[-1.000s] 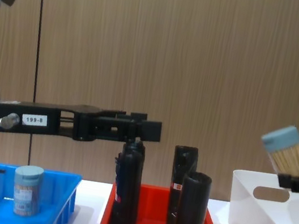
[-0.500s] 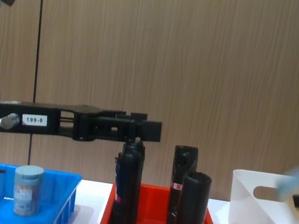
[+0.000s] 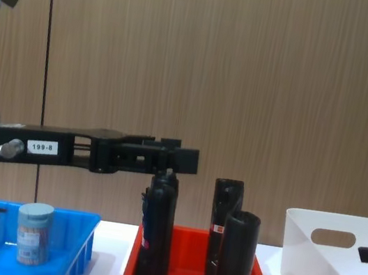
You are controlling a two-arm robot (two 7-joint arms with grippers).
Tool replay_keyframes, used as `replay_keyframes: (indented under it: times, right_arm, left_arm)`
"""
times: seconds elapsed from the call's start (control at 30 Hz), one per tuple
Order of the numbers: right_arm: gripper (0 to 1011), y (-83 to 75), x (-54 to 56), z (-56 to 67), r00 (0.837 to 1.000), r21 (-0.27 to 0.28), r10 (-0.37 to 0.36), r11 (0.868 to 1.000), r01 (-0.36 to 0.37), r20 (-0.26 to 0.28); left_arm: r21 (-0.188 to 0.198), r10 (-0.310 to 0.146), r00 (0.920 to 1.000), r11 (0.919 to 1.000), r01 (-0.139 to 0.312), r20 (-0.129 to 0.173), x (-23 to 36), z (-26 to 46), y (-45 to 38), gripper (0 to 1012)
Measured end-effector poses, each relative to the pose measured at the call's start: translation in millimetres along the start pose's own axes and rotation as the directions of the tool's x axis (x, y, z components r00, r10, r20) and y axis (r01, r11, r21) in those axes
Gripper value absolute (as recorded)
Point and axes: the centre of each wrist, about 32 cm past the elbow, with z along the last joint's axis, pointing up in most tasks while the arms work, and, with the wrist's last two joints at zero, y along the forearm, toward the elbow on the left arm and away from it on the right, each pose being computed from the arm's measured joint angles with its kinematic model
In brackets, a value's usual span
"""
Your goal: Pick the cotton swabs from the blue box and place them into the white box.
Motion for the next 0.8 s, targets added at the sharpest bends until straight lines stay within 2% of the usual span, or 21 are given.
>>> replay_keyframes:
  times: [0.4, 0.63, 0.8]
  right_arm:
    - [1002, -0.5, -3.8, 0.8, 1.0, 0.006, 0.0, 1.0, 0.0, 0.01]
    - [1002, -0.5, -17.7, -0.9, 1.0, 0.035, -0.013, 0.999, 0.013, 0.009]
    - [1002, -1.3, -35.8, -2.5, 0.999, 0.073, -0.032, 0.997, 0.032, 0.004]
  left_arm:
    - [0.002, 0.006, 1.0, 1.0, -0.006, 0.002, -0.5, 0.1, -0.6, 1004]
    - [0.015, 0.045, 0.9989, 0.9989, -0.045, 0.013, -4.2, -1.4, -4.4, 1004]
    - [0.029, 0.097, 0.9948, 0.9948, -0.098, 0.031, -9.6, -3.5, -9.9, 1004]
